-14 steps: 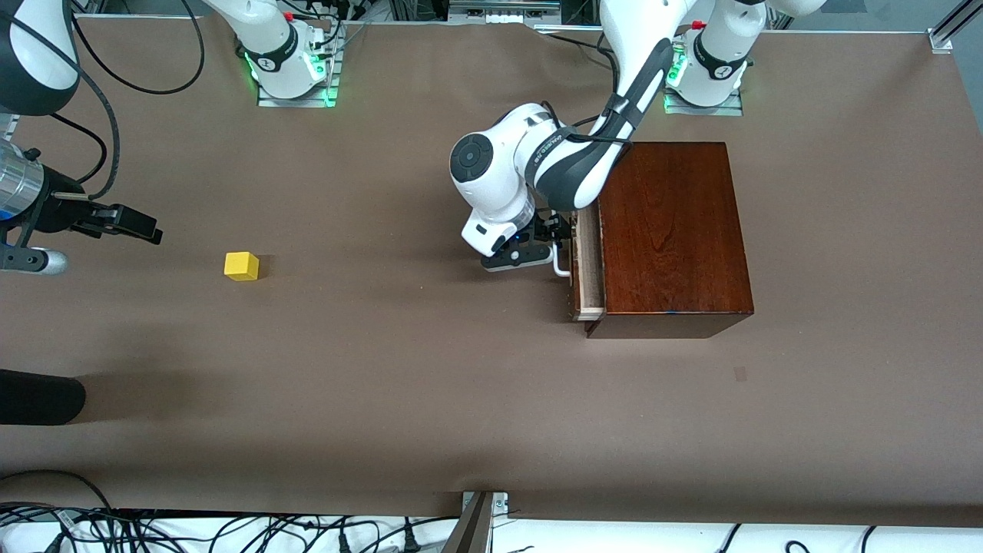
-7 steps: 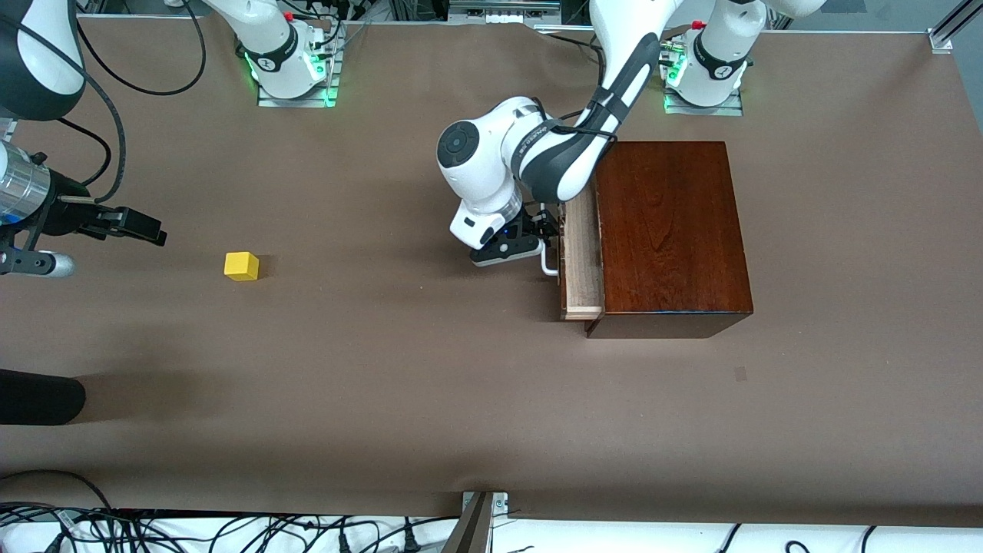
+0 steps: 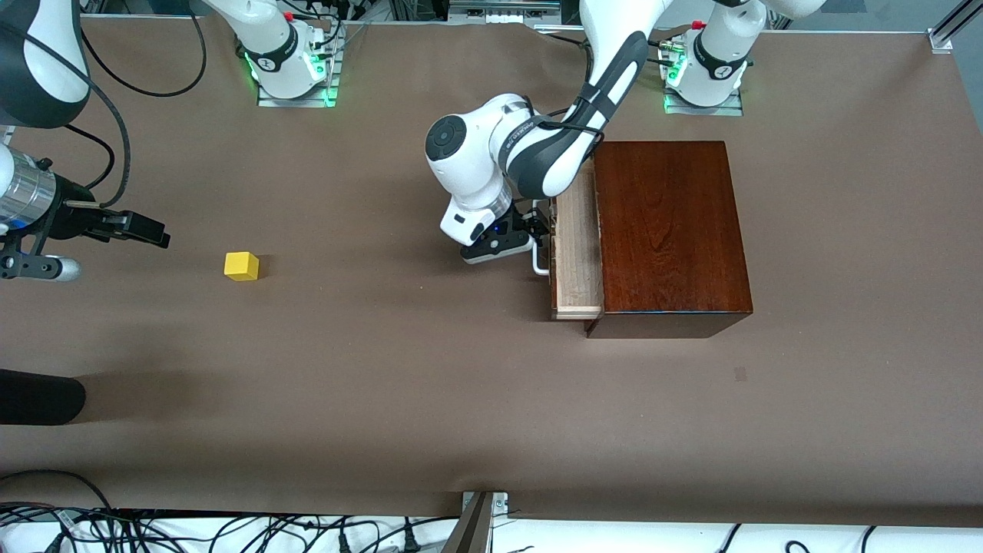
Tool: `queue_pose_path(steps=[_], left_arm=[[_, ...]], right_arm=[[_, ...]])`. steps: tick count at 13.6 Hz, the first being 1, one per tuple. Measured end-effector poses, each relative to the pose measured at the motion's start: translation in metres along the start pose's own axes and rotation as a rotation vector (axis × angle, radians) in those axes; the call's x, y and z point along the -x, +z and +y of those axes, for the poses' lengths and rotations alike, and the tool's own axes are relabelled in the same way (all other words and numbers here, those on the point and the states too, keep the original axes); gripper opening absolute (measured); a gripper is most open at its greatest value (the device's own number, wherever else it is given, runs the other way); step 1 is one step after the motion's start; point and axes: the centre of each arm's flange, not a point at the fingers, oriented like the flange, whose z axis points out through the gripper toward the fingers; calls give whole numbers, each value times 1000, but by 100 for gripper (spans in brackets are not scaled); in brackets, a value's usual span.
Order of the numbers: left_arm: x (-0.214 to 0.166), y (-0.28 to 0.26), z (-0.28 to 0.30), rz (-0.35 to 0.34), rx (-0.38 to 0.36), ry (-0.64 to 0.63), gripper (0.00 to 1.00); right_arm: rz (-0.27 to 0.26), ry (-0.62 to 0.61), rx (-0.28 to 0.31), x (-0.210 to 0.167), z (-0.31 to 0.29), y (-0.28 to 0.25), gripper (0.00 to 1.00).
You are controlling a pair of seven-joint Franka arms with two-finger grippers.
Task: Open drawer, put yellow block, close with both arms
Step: 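Pull the drawer open with the left gripper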
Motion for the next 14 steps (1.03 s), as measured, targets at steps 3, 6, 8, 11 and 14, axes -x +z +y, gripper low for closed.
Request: queue_pose_path(steps=[3,6,8,11,14], left_arm=[[3,-8,10,-1,40,-9,100],[16,-23,24,-19,95,-20,100],[20,-25,27,-17,95,-18,100],[19,-26,27,-17,98,-32,100],[19,-32,29,-18,112,-44,100]], right_arm=[[0,0,0,0,0,0,100],[0,1,0,0,0,0,100],[0,1,0,0,0,0,100],[0,1,0,0,1,0,100],[0,1,0,0,1,0,100]])
